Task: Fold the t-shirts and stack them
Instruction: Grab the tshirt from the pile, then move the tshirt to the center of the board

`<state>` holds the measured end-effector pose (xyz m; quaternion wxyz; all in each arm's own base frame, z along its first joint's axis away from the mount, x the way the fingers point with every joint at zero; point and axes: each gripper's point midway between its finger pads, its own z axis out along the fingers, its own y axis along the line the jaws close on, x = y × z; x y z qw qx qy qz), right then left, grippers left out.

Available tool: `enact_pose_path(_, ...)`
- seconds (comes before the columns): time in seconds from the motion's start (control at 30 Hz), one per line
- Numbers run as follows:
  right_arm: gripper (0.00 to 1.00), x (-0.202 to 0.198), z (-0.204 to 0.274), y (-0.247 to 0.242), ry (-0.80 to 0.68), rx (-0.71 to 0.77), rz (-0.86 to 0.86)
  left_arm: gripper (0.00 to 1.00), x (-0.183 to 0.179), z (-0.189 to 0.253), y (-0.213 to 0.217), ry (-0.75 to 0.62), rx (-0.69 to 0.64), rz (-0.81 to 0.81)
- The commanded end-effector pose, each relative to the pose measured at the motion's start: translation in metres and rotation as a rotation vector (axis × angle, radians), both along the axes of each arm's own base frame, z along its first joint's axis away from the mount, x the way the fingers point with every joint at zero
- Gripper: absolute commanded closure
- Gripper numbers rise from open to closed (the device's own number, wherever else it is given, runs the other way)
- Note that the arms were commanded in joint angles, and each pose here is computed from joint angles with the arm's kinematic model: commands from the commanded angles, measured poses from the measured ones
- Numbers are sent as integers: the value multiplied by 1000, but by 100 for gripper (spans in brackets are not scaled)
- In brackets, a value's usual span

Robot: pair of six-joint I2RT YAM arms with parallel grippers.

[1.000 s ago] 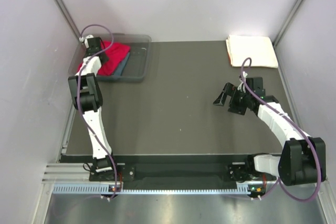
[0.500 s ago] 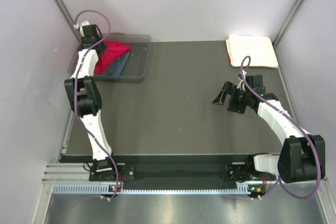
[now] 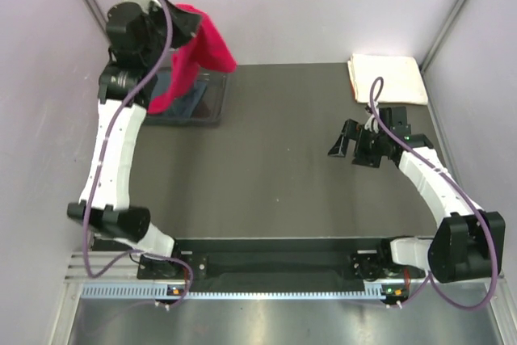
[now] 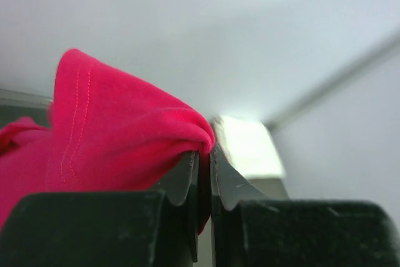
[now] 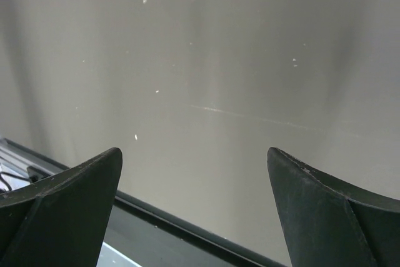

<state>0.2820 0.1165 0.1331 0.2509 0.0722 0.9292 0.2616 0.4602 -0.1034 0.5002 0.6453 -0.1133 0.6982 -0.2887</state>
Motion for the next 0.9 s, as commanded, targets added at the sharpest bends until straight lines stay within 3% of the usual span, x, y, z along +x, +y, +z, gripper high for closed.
enact_pose_path(0.0,0,4,34,8,-104,-8,48,100,-69,2,-64,44,-40,-210)
enact_pose_path(0.13,0,-4,46,20,-139,-7,78,100,-130,-27,-106,104,-57,-330)
enact_pose_path(0.17,0,-6,46,22,-142,-10,82,100,-140,-62,-129,174,-40,-381)
enact_pose_path(0.27,0,-15,48,24,-159,-25,98,100,-176,-106,-172,253,-20,-474)
enact_pose_path(0.4,0,-26,36,16,-155,-68,89,100,-227,-168,-246,380,92,-659)
enact_pose_path(0.53,0,-30,26,10,-142,-103,83,100,-274,-231,-293,509,208,-842)
enact_pose_path(0.73,0,-23,10,-15,-79,-183,-9,100,-317,-256,-338,558,194,-1152)
enact_pose_path(0.8,0,-18,11,-19,-74,-198,-17,100,-321,-265,-342,577,222,-1188)
enact_pose_path(0.83,0,-16,8,-19,-61,-205,-6,69,-308,-270,-342,548,273,-1143)
enact_pose_path(0.87,1,-14,8,-18,-66,-211,17,52,-298,-276,-334,562,306,-1093)
